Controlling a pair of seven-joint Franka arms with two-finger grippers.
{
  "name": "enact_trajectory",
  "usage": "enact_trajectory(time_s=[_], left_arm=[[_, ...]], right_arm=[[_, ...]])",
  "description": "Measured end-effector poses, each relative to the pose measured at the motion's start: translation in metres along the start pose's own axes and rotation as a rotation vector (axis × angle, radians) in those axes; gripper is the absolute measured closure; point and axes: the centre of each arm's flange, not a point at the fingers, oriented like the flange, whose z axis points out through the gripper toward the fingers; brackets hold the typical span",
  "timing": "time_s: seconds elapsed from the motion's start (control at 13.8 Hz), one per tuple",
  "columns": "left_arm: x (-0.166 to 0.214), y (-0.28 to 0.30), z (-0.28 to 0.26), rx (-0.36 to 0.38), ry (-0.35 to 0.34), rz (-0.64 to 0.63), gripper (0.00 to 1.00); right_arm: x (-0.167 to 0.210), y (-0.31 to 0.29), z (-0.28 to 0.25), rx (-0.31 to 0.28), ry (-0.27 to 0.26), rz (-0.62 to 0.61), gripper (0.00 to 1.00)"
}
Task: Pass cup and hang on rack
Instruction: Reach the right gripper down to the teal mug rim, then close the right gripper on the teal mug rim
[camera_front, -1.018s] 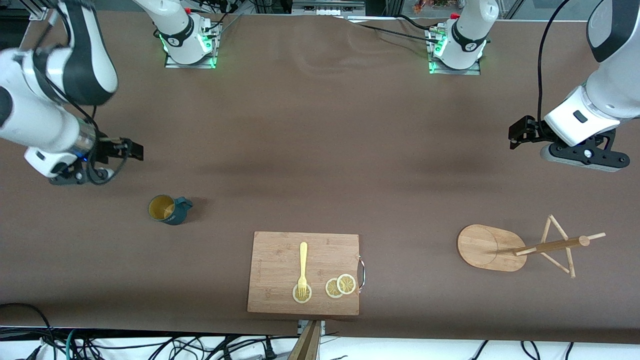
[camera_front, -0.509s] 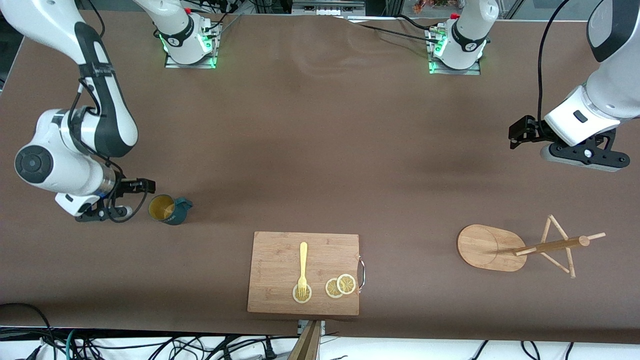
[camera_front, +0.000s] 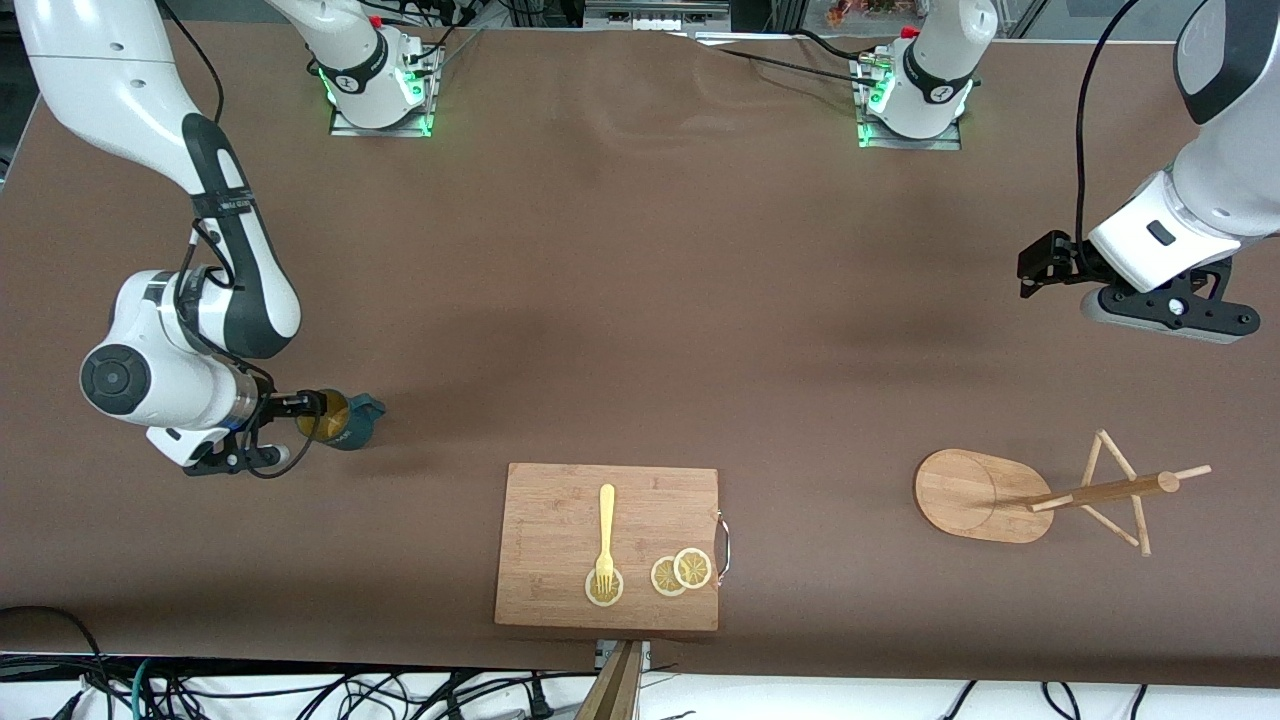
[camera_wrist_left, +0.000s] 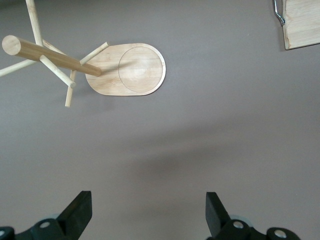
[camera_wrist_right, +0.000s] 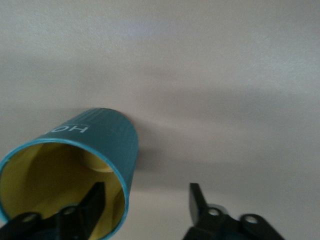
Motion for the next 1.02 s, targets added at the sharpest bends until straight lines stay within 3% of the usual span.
enact_trajectory(time_s=[0.44,0.73,1.02], left_arm=[[0.000,0.000,0.000,0.000,-0.001,0.000,0.00],[0.000,0.000,0.000,0.000,-0.001,0.000,0.00],[0.000,0.000,0.000,0.000,-0.001,-0.001,0.00]], right_arm=[[0.003,-0.005,0.001,0.007,-0.003,0.004,0.95],[0.009,-0.039,-0.022,0.022,-0.059,0.139,0.96],[0.017,-0.136,-0.052,0.082,-0.085,0.338,0.96]])
